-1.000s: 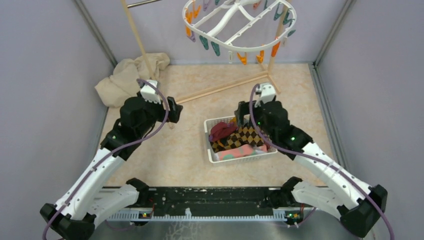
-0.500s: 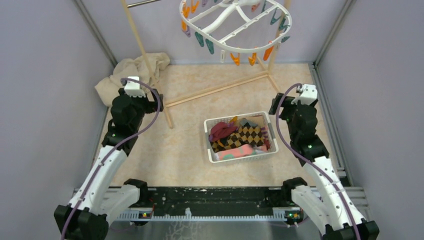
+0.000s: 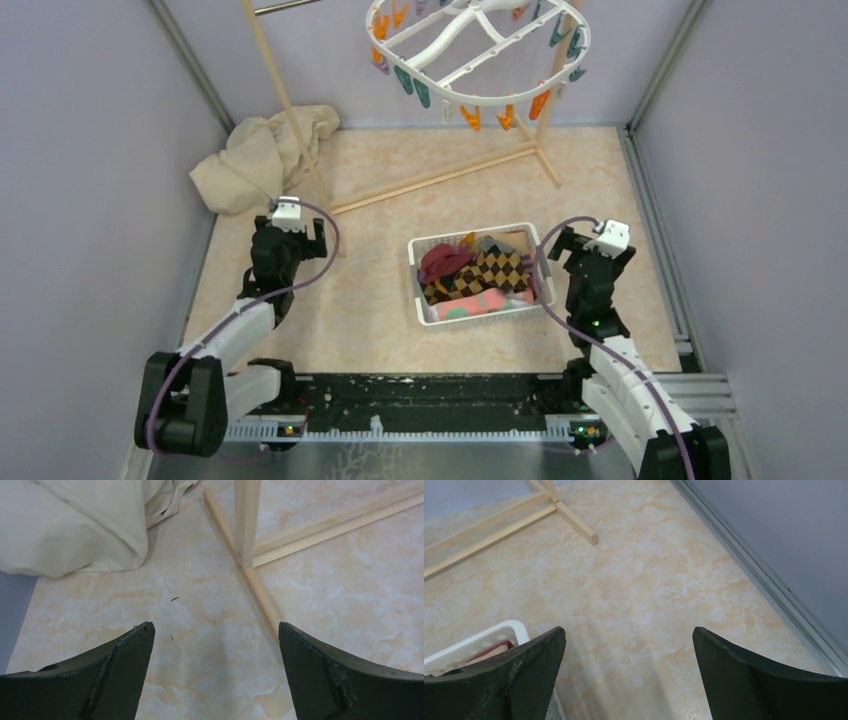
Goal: Remove the socks clipped to the hanger
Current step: Reset both arms
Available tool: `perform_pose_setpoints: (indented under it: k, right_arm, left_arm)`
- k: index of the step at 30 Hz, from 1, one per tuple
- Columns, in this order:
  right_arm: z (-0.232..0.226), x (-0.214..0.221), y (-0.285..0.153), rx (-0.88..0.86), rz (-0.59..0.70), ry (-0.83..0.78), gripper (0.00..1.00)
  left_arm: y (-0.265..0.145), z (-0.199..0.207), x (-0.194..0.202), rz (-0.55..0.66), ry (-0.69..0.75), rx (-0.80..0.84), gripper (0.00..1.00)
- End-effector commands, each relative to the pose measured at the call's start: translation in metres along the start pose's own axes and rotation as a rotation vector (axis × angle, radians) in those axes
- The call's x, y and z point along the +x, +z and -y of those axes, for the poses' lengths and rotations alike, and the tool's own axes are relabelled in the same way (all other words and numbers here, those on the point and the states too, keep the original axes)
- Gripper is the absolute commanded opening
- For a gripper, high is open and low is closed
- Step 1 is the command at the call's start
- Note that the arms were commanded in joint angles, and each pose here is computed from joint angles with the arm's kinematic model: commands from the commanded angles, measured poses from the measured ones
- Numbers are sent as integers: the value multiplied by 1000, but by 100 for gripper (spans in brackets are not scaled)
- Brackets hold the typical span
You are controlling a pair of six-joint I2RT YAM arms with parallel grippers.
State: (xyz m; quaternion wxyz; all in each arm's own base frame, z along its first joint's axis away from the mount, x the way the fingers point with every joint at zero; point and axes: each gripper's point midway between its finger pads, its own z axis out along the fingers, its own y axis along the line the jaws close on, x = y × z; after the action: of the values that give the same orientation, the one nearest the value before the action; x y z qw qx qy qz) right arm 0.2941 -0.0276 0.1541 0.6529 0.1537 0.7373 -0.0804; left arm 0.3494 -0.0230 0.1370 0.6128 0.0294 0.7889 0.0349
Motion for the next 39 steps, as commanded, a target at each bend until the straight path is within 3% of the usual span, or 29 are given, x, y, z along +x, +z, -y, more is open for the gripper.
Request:
perform_pose_setpoints:
  k: [1, 6, 10, 18, 27, 39]
  right_arm:
    - [3, -27, 6, 20, 176, 59, 99]
    - [6, -16, 15, 42, 211, 28, 99]
    - [10, 3, 23, 68, 204, 15, 99]
    - [15, 11, 28, 94, 270, 33, 99]
    - [2, 18, 12, -40, 297, -30, 99]
    - [-8, 23, 23, -68, 270, -67, 99]
  left_arm:
    - [10, -10, -7, 108, -11, 13, 99]
    - [12, -8, 18, 143, -4, 90, 99]
    - [21, -7, 34, 104, -30, 161, 99]
    - [31, -8, 24, 149, -43, 171, 99]
    - [24, 1, 19, 181, -35, 224, 99]
    - [20, 8, 20, 182, -26, 268, 99]
